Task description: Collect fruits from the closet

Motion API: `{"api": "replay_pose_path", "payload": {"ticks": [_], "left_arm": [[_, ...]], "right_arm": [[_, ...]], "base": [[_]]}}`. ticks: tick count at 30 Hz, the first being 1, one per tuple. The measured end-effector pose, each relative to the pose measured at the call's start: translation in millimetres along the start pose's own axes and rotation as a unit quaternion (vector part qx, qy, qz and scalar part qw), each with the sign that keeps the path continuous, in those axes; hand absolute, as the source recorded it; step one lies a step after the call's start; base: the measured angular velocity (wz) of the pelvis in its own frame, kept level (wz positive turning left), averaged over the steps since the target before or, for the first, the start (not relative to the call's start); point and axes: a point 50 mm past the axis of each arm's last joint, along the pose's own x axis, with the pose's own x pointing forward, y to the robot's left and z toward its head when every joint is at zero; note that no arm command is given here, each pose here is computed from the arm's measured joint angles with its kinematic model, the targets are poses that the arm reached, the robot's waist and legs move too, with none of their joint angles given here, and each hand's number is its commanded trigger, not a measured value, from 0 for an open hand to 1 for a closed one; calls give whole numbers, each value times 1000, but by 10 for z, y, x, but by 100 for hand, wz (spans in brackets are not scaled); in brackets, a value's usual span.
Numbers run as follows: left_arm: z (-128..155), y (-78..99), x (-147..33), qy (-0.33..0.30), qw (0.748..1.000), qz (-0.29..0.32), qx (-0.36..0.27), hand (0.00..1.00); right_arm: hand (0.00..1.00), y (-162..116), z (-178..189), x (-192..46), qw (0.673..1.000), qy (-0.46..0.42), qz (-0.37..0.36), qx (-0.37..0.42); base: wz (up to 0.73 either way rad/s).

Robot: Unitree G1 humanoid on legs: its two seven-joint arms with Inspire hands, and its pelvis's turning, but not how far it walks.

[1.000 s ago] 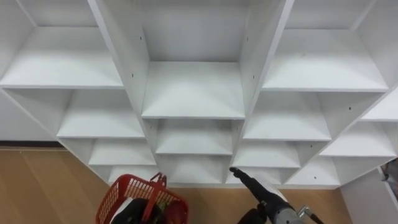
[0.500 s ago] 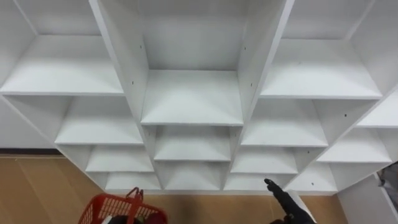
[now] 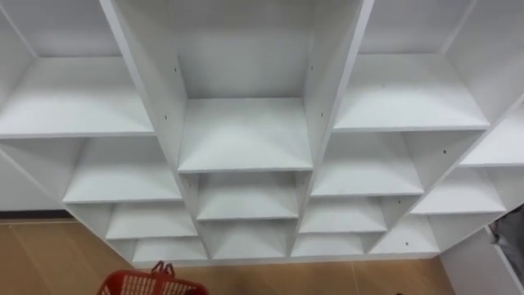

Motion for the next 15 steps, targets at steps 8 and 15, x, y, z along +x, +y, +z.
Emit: {"api": "replay_pose_path", "payload": {"ticks": [8, 15], "left_arm": [[-146, 5, -24, 38, 999, 11, -36, 100], [-185, -17, -31, 55, 996, 14, -62, 100]], "right_arm": [[0, 42, -242, -50, 995, 68, -13, 76], [0, 110, -359, -87, 984, 112, -16, 140]], "base": [[-2], [0]]}}
